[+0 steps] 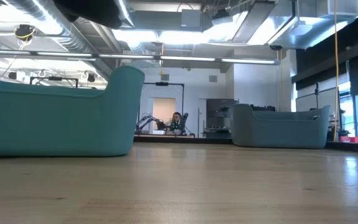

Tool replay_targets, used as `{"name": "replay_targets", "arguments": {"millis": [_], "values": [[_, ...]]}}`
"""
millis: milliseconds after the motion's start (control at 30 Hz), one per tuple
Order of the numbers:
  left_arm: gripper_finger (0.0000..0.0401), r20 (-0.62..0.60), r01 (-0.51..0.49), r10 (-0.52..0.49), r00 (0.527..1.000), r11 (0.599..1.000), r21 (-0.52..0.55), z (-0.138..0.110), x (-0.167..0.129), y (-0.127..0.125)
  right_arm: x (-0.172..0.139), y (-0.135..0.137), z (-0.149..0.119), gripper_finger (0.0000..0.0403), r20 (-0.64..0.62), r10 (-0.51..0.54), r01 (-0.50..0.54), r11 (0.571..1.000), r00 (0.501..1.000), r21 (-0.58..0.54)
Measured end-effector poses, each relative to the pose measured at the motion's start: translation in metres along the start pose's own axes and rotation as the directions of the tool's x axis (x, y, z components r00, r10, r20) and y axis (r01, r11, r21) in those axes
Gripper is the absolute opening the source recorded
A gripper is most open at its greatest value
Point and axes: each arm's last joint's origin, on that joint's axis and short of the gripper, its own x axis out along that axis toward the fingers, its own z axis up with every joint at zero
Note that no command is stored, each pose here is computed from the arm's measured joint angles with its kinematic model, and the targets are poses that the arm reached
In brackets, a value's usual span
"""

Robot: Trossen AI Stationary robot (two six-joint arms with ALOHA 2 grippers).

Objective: Sort silverware by color (type)
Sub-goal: Put the blue spoon into the bottom blue bin

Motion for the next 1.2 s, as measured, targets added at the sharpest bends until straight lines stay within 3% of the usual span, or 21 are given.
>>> {"name": "replay_targets", "arguments": {"millis": [133, 500, 900, 1033, 1200], "values": [[0.0139, -0.001, 0.010, -0.010, 1.000, 0.998, -0.060, 0.003, 0.002, 0.002, -0.005, -0.008, 0.022, 0.0002, 0.077, -0.014, 0.009, 0.998, 0.997, 0.063], [0.0151, 0.123, -0.018, 0.022, 0.992, 0.999, -0.034, -0.017, -0.004, -0.031, -0.022, -0.017, 0.094, 0.0001, 0.357, -0.052, 0.075, 0.996, 0.933, -0.050], [0.0151, 0.210, -0.010, 0.018, 0.977, 0.999, -0.040, -0.050, 0.021, -0.071, -0.030, -0.032, 0.147, 0.0000, 0.648, -0.101, 0.218, 0.970, 0.755, -0.104], [0.0151, 0.288, 0.018, -0.005, 0.958, 0.999, -0.044, -0.048, 0.034, -0.082, -0.030, -0.038, 0.156, 0.0000, 0.720, -0.110, 0.245, 0.966, 0.686, -0.086], [0.0151, 0.397, 0.026, -0.021, 0.918, 1.000, -0.007, -0.036, 0.045, -0.088, -0.021, -0.044, 0.168, 0.0000, 0.763, -0.111, 0.285, 0.954, 0.637, -0.099]]}}
